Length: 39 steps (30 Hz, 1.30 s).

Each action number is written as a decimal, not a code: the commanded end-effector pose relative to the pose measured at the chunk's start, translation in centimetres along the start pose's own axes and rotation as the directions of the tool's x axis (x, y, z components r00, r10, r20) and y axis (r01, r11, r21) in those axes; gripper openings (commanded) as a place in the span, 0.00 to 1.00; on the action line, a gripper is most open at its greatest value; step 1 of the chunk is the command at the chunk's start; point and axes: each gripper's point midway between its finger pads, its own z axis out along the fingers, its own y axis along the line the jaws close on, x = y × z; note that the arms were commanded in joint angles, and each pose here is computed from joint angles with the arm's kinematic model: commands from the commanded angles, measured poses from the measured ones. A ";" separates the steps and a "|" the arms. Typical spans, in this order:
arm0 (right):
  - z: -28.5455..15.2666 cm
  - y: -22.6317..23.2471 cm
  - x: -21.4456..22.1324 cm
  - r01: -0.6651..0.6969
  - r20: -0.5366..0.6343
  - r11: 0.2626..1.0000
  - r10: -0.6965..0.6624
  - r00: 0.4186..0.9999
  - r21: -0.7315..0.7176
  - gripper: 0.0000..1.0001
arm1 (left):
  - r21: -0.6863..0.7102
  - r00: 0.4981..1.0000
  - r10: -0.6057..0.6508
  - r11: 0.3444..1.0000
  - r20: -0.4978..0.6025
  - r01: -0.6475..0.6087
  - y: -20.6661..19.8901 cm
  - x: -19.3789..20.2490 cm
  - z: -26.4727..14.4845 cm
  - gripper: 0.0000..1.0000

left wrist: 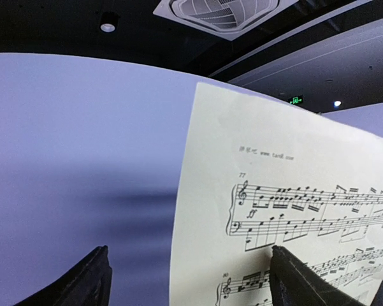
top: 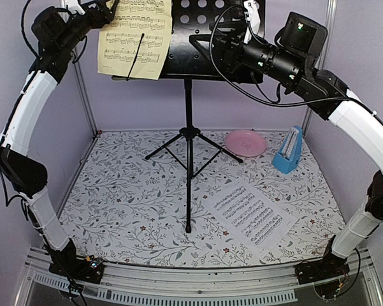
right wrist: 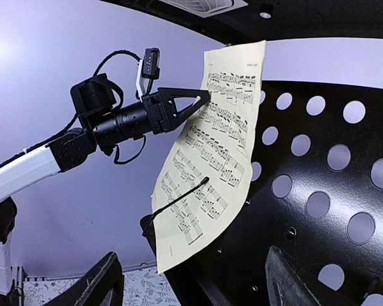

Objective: Set up the instrument practice props

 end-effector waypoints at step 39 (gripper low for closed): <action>-1.5 1.5 0.2 -0.060 -0.066 0.996 0.055 0.996 -0.073 0.78 | -0.118 0.993 -0.017 0.993 -0.113 0.004 -0.7 -0.9 -8.7 0.83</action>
